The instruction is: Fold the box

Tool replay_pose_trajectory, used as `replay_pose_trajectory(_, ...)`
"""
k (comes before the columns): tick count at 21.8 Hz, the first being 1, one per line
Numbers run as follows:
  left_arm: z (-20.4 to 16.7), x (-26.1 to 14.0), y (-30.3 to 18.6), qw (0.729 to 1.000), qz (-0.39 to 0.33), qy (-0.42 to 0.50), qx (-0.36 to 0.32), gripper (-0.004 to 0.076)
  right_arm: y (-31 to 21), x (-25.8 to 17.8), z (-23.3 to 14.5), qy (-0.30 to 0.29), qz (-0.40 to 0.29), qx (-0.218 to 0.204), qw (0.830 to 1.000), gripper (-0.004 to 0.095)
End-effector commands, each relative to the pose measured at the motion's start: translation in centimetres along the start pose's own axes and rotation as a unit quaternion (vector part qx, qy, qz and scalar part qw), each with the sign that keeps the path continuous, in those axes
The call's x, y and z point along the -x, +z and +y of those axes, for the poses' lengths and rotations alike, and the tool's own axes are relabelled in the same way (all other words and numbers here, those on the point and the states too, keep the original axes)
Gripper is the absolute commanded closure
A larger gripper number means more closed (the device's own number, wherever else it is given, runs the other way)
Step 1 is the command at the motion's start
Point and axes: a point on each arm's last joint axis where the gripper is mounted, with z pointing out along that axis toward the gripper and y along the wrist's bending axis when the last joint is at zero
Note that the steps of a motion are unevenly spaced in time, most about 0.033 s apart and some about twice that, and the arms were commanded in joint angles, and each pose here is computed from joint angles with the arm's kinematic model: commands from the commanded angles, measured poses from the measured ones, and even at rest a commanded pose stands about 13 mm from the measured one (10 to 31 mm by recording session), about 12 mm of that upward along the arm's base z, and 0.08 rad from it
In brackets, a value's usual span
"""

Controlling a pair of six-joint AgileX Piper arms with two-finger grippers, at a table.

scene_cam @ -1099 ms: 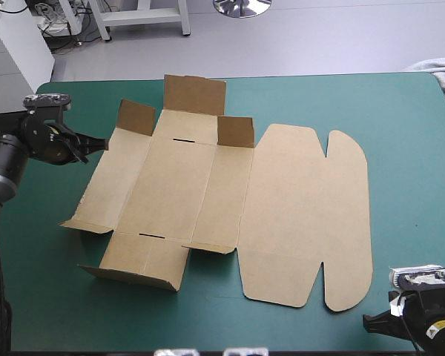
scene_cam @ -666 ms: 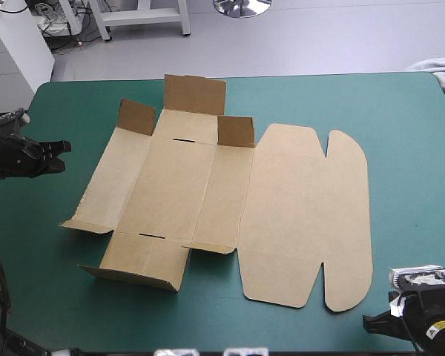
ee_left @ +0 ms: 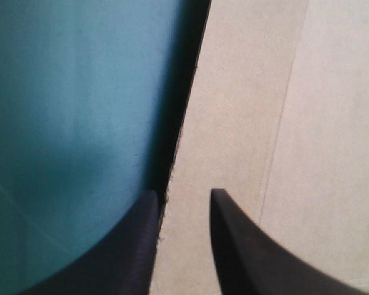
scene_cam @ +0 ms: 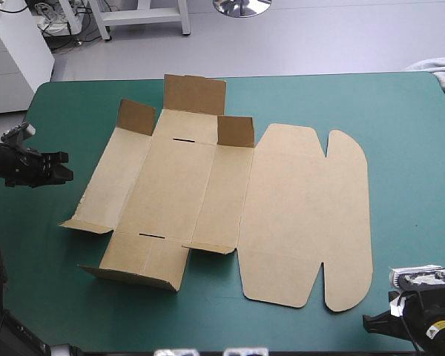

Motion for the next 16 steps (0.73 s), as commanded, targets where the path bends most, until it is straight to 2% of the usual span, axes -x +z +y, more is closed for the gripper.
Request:
replay_pose_trajectory(1,-1.6,0.6,-1.8,0.999,-0.028,0.012,-0.022,0.0317,-0.5,1.0,-0.1,-0.003,-0.033,-0.005,0.999,0.0927)
replay_pose_trajectory(2,-1.5,0.5,-1.5,0.999,-0.022,0.01,-0.026,0.0276,-0.5,1.0,-0.1,-0.003,-0.033,-0.005,0.999,0.0927)
replay_pose_trajectory(12,0.6,0.3,2.1,0.997,0.035,-0.006,-0.062,0.0288,-0.5,1.0,-0.1,-0.003,-0.033,-0.006,0.999,0.0927)
replay_pose_trajectory(16,0.2,0.4,3.6,0.996,0.054,0.0,-0.069,0.0288,-0.5,1.0,-0.1,-0.003,-0.033,-0.006,0.999,0.0927)
